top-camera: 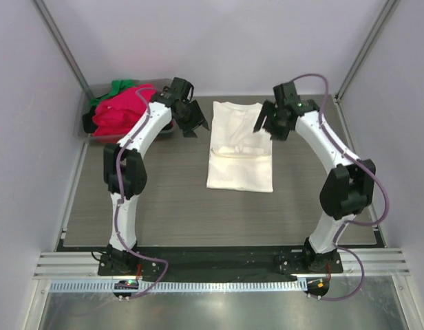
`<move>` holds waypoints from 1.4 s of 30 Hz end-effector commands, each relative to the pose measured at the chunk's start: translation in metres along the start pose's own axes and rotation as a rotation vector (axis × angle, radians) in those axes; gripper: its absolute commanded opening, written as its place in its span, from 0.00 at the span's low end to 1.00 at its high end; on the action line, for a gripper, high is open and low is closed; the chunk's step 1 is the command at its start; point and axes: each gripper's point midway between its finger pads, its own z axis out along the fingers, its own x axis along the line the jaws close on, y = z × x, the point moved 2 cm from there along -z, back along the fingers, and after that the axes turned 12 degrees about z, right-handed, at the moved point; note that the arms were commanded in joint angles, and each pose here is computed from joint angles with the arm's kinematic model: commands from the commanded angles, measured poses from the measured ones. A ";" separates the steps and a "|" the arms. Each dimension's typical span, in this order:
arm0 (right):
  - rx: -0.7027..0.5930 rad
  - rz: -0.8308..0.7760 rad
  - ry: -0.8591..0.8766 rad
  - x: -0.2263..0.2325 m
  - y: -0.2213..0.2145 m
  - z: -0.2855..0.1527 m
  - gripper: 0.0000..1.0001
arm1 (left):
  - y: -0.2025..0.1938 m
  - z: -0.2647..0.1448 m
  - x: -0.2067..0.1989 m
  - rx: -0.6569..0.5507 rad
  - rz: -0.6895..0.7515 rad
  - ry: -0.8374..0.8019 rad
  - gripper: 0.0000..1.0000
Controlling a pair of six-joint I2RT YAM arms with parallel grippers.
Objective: Fold and stack the t-shirts
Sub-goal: Fold the tshirt
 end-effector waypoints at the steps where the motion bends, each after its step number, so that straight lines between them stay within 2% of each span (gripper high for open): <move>1: 0.139 -0.063 0.098 0.007 -0.078 -0.004 0.71 | -0.028 -0.026 -0.012 0.010 0.096 -0.035 0.56; 6: 0.249 -0.185 0.072 0.013 -0.148 0.015 0.65 | -0.077 -0.044 0.013 0.036 0.130 0.007 0.55; 13: 0.255 -0.257 -0.033 0.008 -0.161 0.060 0.59 | -0.107 -0.080 0.041 0.025 0.175 0.063 0.54; 19: 0.150 -0.333 -0.128 0.013 -0.133 0.085 0.56 | -0.124 -0.096 0.059 0.011 0.178 0.088 0.54; 20: 0.148 -0.369 -0.187 0.003 -0.132 0.096 0.56 | -0.124 -0.100 0.060 0.003 0.176 0.085 0.54; 23: 0.104 -0.401 -0.227 0.010 -0.105 0.103 0.56 | -0.128 -0.102 0.063 0.015 0.177 0.088 0.54; 25: 0.026 -0.407 -0.253 0.022 -0.077 0.109 0.57 | -0.129 -0.104 0.063 0.019 0.177 0.089 0.54; 28: -0.061 -0.387 -0.248 0.037 -0.032 0.095 0.60 | -0.132 -0.104 0.061 0.020 0.171 0.073 0.54; 32: -0.129 -0.358 -0.156 0.055 -0.011 0.044 0.62 | -0.135 -0.094 0.054 0.023 0.163 0.008 0.52; 33: -0.089 -0.355 -0.180 0.039 -0.025 0.047 0.63 | -0.141 -0.087 0.057 0.042 0.156 0.000 0.53; 34: -0.118 -0.327 -0.104 0.048 -0.021 0.019 0.63 | -0.140 -0.082 0.049 0.036 0.155 -0.052 0.53; 35: -0.103 -0.314 -0.085 0.042 -0.029 0.012 0.64 | -0.142 -0.077 0.048 0.045 0.144 -0.066 0.53; 36: -0.031 -0.315 -0.126 0.014 -0.054 0.021 0.64 | -0.146 -0.071 0.048 0.058 0.141 -0.073 0.53; 37: -0.067 -0.274 -0.050 0.018 -0.053 -0.004 0.64 | -0.147 -0.064 0.046 0.062 0.145 -0.082 0.53; 38: -0.008 -0.263 -0.006 0.013 -0.070 -0.006 0.64 | -0.150 -0.059 0.043 0.072 0.155 -0.082 0.53; 39: 0.069 -0.257 -0.043 -0.020 -0.097 0.001 0.64 | -0.152 -0.055 0.042 0.079 0.162 -0.084 0.53; 41: 0.100 -0.215 0.034 -0.028 -0.114 -0.016 0.64 | -0.157 -0.044 0.036 0.097 0.178 -0.100 0.53; 42: 0.146 -0.206 -0.013 -0.057 -0.135 -0.010 0.64 | -0.157 -0.041 0.034 0.097 0.181 -0.103 0.53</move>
